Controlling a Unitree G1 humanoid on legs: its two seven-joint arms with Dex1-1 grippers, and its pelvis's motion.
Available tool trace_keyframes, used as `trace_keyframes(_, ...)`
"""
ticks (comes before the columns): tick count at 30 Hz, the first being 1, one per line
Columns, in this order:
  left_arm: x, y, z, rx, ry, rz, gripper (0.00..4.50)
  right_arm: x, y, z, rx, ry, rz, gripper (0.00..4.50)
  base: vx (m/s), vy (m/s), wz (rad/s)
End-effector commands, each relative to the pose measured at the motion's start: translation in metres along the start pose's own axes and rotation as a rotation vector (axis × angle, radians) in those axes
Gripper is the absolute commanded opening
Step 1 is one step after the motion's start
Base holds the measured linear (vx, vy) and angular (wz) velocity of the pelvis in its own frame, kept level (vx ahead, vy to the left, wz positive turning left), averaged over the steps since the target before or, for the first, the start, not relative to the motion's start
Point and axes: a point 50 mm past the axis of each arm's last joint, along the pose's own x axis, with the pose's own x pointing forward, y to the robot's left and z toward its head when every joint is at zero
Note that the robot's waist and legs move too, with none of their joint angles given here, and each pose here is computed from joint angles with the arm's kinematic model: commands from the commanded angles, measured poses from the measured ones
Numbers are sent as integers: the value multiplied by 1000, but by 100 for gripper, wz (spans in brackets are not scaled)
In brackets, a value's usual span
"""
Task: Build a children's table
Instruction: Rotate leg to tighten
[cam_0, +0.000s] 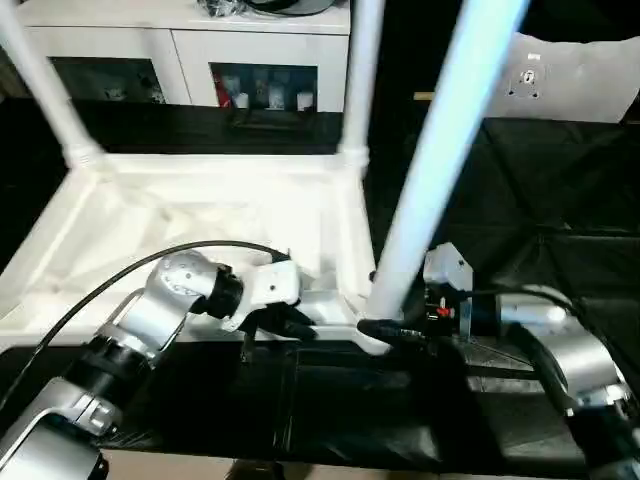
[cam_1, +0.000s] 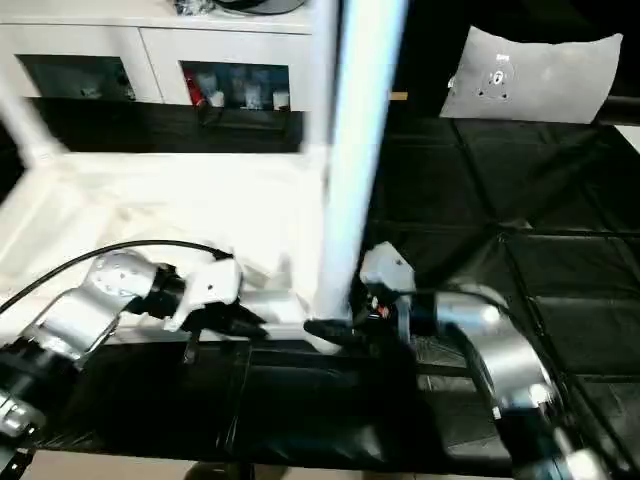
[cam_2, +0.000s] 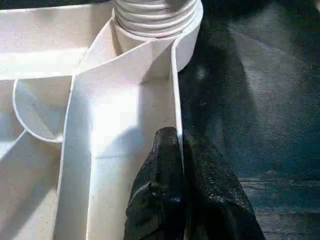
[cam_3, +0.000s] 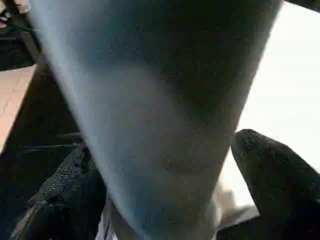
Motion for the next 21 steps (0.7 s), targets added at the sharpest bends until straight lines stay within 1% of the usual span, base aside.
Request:
trace_keyframes(1, 8, -4, 0, 37, 32, -81, 0, -1, 0, -3, 17, 32, 36, 364, 0, 0, 0)
trace_keyframes(2, 8, -4, 0, 40, 33, -84, 0, -1, 0, -3, 19, 36, 44, 364, 0, 0, 0)
trace_keyframes(3, 8, -3, -1, 44, 34, -88, 0, -2, 0, -4, 23, 50, 65, 343, 0, 0, 0)
trace_keyframes(4, 7, -3, -2, 47, 38, -89, 0, -2, 1, -6, 26, 68, 86, 332, 0, 0, 0)
trace_keyframes(7, 6, -1, -4, 50, 50, -83, 0, -4, 2, -9, 24, 107, 122, 310, 0, 0, 0)
trace_keyframes(10, 5, 0, -7, 48, 56, -81, 0, -5, 2, -11, 24, 123, 130, 284, 0, 0, 0)
trace_keyframes(13, 4, 0, -8, 46, 57, -80, 0, -4, 1, -12, 27, 127, 127, 274, 0, 0, 0)
trace_keyframes(19, 3, 1, -10, 40, 58, -64, 0, -2, 3, -15, 55, 125, 137, 270, 0, 0, 0)
trace_keyframes(20, 3, 3, -11, 24, 52, -41, 0, -1, 5, -17, 79, 121, 134, 270, 0, 0, 0)
trace_keyframes(21, 3, 3, -11, 24, 52, -41, 0, -1, 5, -17, 79, 121, 134, 269, 0, 0, 0)
